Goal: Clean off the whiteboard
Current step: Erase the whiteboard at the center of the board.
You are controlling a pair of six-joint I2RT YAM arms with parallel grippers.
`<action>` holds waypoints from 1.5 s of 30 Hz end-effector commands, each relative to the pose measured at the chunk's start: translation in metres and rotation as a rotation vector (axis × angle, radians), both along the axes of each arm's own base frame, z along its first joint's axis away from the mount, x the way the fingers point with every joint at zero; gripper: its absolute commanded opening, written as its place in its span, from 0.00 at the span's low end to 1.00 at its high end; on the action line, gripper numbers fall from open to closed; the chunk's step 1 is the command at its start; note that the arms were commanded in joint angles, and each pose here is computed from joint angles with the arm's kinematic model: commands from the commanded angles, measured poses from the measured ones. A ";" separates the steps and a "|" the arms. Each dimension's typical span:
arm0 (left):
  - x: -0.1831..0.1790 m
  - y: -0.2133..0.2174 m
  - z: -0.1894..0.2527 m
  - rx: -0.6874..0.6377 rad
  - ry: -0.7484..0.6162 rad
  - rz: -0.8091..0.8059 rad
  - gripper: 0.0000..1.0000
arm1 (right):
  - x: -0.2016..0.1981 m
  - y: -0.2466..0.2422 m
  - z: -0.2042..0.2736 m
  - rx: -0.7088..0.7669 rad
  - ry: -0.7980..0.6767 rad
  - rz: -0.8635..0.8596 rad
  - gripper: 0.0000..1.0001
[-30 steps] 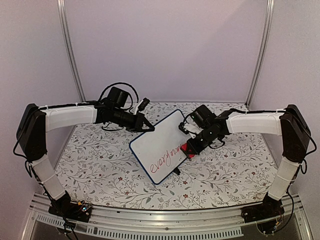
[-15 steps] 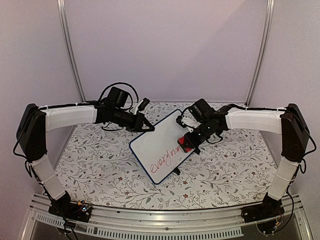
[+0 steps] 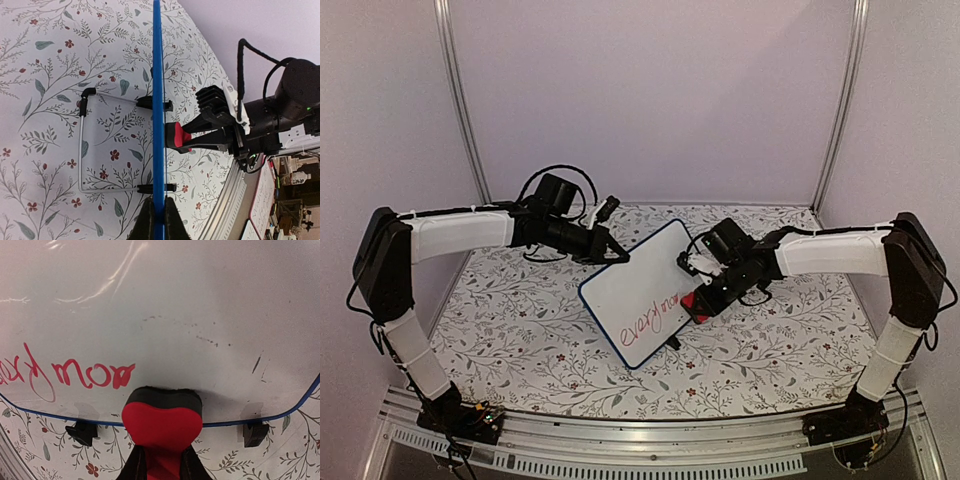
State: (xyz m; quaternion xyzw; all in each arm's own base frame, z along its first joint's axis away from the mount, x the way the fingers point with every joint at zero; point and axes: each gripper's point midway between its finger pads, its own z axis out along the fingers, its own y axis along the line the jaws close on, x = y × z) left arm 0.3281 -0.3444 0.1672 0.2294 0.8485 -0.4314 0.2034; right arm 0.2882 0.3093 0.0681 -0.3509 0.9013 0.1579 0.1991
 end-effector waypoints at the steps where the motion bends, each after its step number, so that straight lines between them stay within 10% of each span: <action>1: -0.021 -0.015 0.010 -0.041 -0.014 -0.107 0.00 | -0.017 -0.007 -0.011 -0.028 0.036 0.015 0.02; 25: -0.021 -0.015 0.010 -0.040 -0.016 -0.108 0.00 | 0.020 0.035 0.042 0.021 -0.124 0.072 0.02; 45: -0.021 -0.015 0.012 -0.042 -0.018 -0.108 0.00 | -0.027 -0.004 -0.018 -0.086 0.020 0.067 0.01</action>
